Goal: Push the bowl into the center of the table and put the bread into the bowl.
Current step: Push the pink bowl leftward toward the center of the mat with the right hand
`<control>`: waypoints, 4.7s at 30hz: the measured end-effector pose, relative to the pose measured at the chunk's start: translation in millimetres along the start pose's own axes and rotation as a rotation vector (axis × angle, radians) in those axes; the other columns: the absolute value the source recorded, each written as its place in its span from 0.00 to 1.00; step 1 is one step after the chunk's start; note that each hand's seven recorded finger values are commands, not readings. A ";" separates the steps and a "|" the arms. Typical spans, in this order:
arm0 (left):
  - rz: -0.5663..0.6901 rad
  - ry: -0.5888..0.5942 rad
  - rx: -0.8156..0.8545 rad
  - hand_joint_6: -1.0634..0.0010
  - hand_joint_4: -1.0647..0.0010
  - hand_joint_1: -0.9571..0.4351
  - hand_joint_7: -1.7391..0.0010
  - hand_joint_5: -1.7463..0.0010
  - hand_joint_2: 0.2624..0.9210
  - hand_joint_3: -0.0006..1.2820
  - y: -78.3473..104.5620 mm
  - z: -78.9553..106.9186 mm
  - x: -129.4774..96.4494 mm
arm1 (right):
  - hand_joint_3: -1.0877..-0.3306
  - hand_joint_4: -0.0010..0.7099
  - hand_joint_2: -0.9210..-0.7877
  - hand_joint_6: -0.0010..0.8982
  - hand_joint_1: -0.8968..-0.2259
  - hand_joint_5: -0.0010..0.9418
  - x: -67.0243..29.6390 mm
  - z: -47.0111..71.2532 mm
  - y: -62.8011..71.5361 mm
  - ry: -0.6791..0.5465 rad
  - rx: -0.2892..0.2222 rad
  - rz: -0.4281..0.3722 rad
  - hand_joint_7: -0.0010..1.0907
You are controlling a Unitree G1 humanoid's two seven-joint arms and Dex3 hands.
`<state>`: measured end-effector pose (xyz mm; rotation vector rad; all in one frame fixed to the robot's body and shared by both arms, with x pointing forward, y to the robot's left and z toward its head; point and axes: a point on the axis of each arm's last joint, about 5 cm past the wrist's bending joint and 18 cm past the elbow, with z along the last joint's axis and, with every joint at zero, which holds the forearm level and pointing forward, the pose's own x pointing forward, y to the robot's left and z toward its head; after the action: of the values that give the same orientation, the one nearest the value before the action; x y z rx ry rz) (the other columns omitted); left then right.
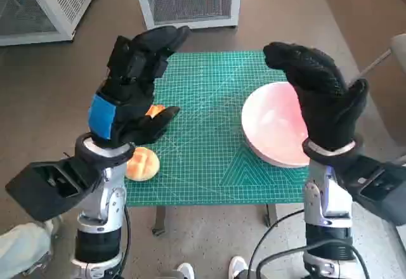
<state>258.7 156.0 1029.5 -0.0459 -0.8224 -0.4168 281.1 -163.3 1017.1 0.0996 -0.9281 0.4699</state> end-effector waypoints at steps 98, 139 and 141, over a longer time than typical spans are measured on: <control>0.021 0.020 0.010 1.00 0.97 0.28 0.55 0.76 1.00 0.28 1.1 -3.5 -10.1 | 0.50 0.42 0.00 0.13 0.67 0.01 -113.4 -65.2 -62.9 0.801 0.006 -0.755 0.39; 0.046 0.063 0.121 0.87 0.78 0.26 0.72 0.98 1.00 0.26 22.6 8.6 -31.7 | 0.55 0.39 0.00 0.09 0.62 0.01 -51.6 -103.6 3.9 0.792 0.329 -0.601 0.48; 0.049 0.064 0.129 0.87 0.78 0.26 0.73 0.98 1.00 0.26 23.7 9.2 -32.6 | 0.55 0.40 0.00 0.09 0.61 0.01 -48.8 -104.5 6.3 0.798 0.335 -0.597 0.48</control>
<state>241.5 190.8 1015.3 0.0663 -0.7816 -0.3169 331.7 -145.2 914.9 0.4448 -0.0080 0.0730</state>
